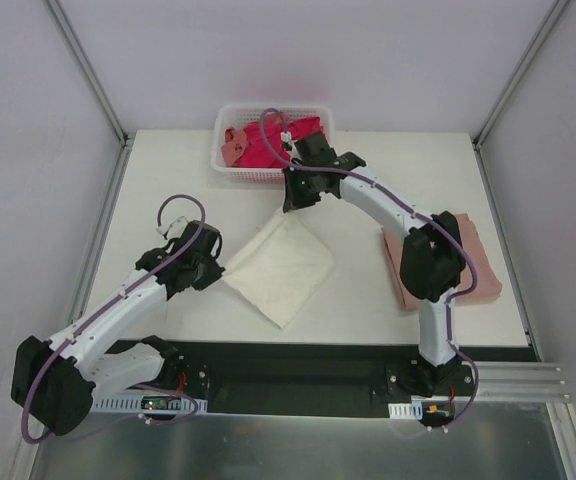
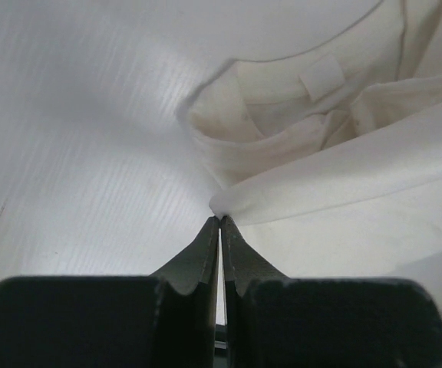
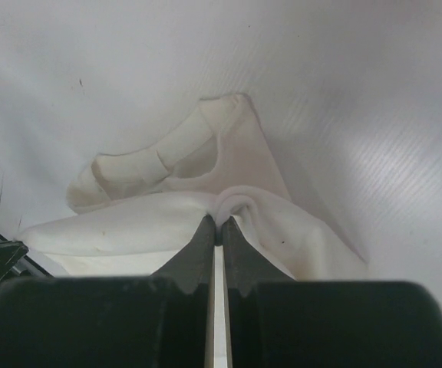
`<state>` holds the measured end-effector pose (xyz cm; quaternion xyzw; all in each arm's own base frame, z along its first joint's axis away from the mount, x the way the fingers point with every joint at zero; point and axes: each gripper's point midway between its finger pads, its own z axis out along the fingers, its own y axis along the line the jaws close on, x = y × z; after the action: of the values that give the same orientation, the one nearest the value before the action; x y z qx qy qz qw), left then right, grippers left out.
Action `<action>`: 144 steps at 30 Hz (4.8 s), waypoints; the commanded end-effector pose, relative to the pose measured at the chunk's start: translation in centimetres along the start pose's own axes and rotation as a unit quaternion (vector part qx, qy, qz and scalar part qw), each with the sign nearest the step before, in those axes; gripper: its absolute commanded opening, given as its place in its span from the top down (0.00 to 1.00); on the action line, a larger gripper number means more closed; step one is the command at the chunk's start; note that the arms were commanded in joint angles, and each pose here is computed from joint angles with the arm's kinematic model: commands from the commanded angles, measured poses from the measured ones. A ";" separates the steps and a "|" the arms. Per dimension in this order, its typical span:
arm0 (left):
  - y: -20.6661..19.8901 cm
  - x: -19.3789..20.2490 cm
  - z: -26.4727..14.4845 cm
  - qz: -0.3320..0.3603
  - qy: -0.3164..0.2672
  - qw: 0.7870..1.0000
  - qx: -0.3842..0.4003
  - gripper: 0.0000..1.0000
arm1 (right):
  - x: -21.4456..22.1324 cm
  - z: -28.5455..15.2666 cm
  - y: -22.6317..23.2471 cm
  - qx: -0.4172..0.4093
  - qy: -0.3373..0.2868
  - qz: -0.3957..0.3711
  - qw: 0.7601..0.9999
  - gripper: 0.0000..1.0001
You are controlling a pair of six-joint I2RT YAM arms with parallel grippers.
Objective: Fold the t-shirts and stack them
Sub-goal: Fold the tshirt, then neatly place the folded tshirt to the corner
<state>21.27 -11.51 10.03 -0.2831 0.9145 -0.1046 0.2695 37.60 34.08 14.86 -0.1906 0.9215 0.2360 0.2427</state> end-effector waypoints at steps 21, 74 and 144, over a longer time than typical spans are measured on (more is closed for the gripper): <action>-1.8 -2.3 -1.4 -0.005 0.016 0.999 0.033 0.02 | -0.9 -3.4 4.6 -0.070 -0.042 -0.046 0.996 0.03; -7.0 -3.8 -2.8 0.072 0.013 0.977 0.201 0.01 | 4.3 -15.6 -2.9 0.122 -0.258 0.070 0.956 0.03; -1.1 -0.3 1.3 0.059 0.047 0.992 0.102 0.01 | 21.7 -12.7 -12.1 0.405 0.169 -0.076 0.895 1.00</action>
<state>21.79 -12.88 8.64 -0.1981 0.9282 -0.2067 0.2377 20.85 21.11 4.67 -0.1415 0.9772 -0.0368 0.1541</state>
